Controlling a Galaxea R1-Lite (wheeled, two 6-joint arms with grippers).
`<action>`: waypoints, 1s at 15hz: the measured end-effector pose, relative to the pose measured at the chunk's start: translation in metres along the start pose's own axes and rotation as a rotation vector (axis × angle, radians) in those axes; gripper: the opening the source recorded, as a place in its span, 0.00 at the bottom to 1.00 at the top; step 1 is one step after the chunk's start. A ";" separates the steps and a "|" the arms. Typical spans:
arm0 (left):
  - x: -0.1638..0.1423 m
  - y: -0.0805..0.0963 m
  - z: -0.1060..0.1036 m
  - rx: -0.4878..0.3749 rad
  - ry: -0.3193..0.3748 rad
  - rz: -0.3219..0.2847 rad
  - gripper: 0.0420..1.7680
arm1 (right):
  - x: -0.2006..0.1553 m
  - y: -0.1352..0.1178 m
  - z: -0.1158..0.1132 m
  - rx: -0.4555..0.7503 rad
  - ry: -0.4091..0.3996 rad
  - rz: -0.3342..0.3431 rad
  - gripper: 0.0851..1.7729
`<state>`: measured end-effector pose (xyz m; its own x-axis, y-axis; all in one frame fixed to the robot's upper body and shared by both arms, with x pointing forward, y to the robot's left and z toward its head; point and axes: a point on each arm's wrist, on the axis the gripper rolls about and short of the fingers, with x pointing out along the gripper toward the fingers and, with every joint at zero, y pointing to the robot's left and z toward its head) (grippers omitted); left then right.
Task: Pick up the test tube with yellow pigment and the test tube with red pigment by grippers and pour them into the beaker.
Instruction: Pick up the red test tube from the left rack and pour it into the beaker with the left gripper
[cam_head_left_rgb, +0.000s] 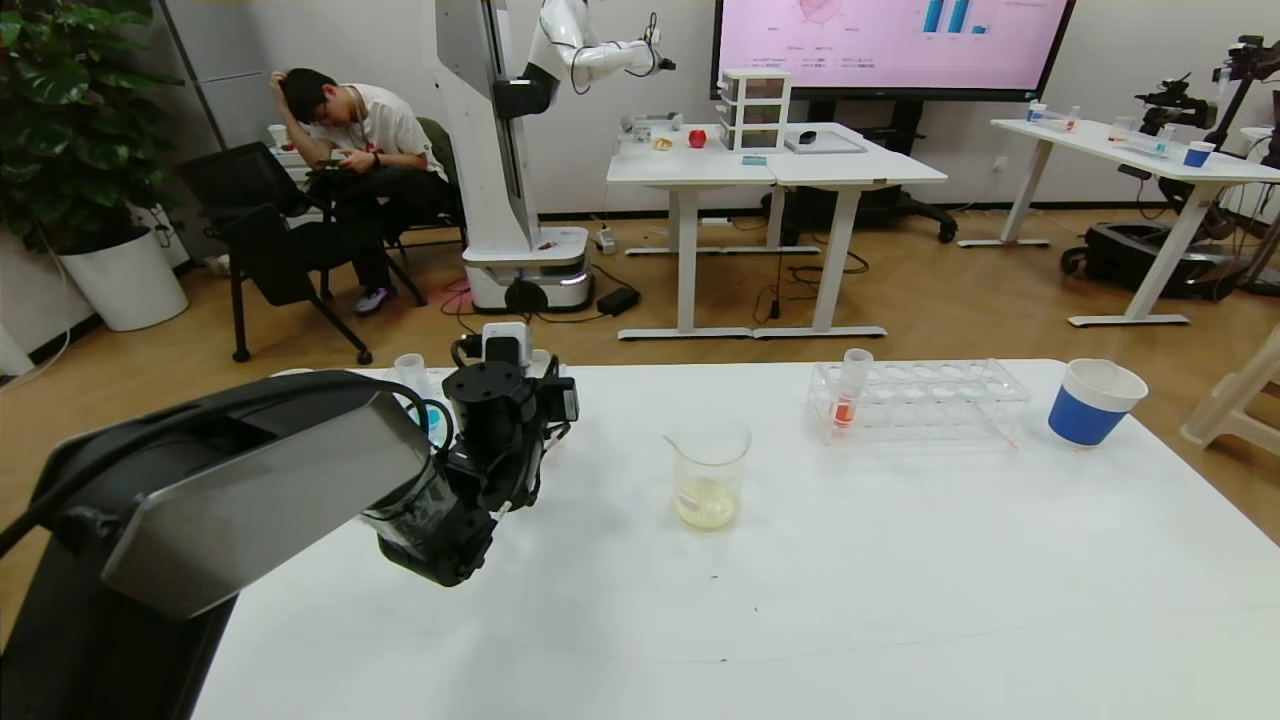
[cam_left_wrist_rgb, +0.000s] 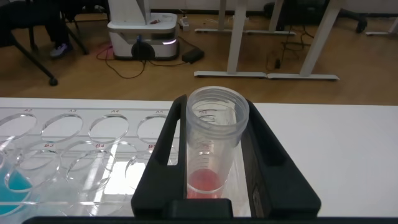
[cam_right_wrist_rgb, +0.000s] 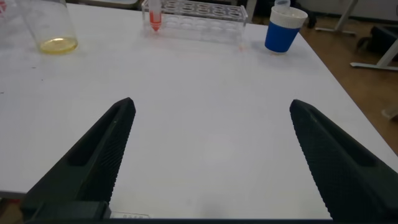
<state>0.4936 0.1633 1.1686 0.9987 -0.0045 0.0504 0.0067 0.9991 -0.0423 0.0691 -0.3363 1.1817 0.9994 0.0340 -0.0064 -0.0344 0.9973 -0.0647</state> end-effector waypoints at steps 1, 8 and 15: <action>0.000 0.000 0.000 0.000 0.000 -0.001 0.28 | 0.000 0.000 0.000 0.000 0.000 0.000 0.97; 0.002 -0.003 0.033 0.011 -0.005 -0.015 0.28 | 0.000 0.000 0.000 0.000 0.000 0.000 0.97; -0.003 -0.004 0.083 -0.008 -0.052 -0.027 0.27 | 0.000 0.000 0.000 0.000 0.000 0.000 0.97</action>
<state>0.4861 0.1628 1.2514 0.9943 -0.0287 0.1032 0.0337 0.9983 -0.0480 0.0691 -0.3363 1.1817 0.9994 0.0345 -0.0064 -0.0348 0.9973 -0.0647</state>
